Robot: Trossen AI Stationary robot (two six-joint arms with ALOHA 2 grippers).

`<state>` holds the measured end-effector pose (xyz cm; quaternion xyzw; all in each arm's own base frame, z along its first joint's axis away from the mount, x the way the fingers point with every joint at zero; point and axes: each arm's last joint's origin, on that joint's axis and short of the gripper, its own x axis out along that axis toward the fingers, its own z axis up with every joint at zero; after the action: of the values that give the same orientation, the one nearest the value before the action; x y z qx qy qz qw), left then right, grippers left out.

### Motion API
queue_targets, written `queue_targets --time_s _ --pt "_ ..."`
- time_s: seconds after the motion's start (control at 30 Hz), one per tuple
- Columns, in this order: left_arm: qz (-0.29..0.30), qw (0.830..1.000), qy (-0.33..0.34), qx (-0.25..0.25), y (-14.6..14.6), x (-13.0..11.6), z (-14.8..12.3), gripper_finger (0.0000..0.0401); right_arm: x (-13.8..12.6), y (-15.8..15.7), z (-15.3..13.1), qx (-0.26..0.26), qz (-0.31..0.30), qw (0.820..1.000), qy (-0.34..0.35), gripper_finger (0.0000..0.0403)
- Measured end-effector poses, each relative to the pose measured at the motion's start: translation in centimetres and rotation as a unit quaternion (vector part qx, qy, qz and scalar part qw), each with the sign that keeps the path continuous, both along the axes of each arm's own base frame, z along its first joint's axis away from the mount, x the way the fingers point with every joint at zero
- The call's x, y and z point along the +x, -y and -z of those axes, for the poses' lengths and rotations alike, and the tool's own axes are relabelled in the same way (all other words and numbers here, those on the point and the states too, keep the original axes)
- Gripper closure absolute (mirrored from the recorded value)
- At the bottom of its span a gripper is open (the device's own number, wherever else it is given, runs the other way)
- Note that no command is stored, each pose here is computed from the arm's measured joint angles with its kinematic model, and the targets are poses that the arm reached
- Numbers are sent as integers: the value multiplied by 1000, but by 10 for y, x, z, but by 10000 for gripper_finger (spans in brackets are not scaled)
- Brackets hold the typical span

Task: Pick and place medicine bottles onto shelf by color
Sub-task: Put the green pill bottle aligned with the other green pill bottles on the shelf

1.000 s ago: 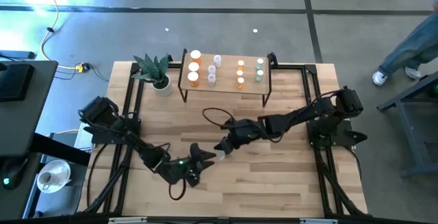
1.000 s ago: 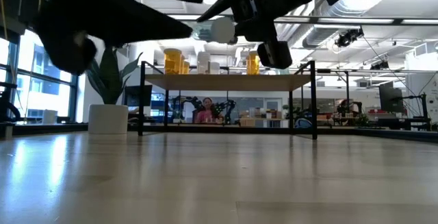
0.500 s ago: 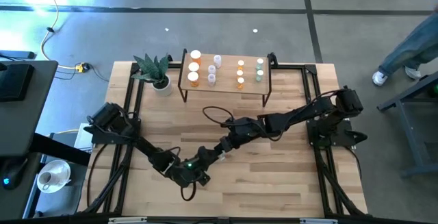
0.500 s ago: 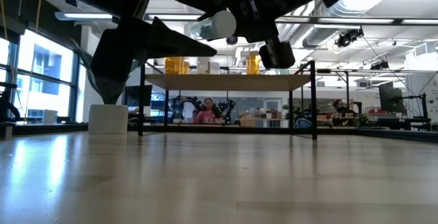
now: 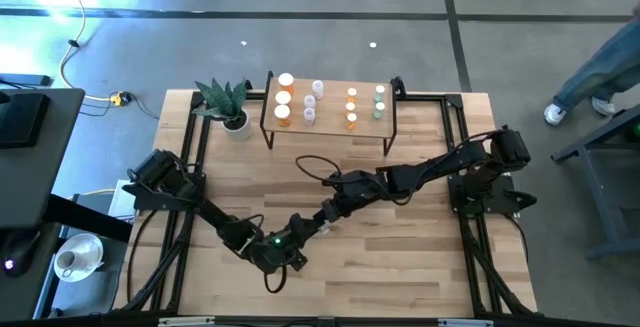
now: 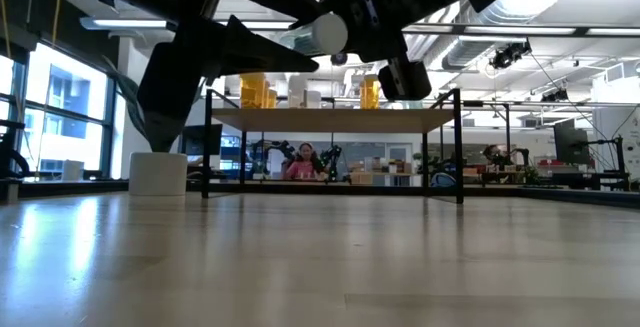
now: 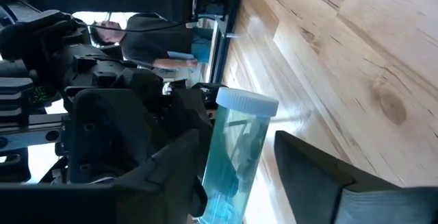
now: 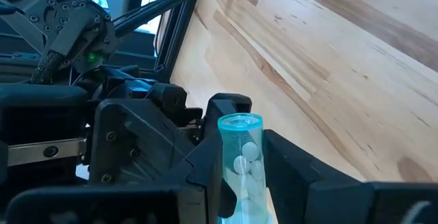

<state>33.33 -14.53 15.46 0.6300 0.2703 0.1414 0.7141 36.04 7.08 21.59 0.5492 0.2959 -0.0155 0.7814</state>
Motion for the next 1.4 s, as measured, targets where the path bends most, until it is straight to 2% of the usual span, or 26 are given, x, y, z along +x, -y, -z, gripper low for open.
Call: queue_targets --time_s 0.2,0.8,1.23,1.4 --pt "-8 1000 -6 13 -1 0 0 253 0 0 0 6 -4 1000 -2 318" --pt "0 1000 -4 5 0 0 0 300 -1 -5 1 12 -11 1000 -5 318" --pt "-1 1000 10 -15 4 -2 0 303 -1 -3 0 -24 -20 999 9 318" --pt "-7 999 22 -36 7 -5 2 304 -2 2 -7 -46 -44 997 32 318"
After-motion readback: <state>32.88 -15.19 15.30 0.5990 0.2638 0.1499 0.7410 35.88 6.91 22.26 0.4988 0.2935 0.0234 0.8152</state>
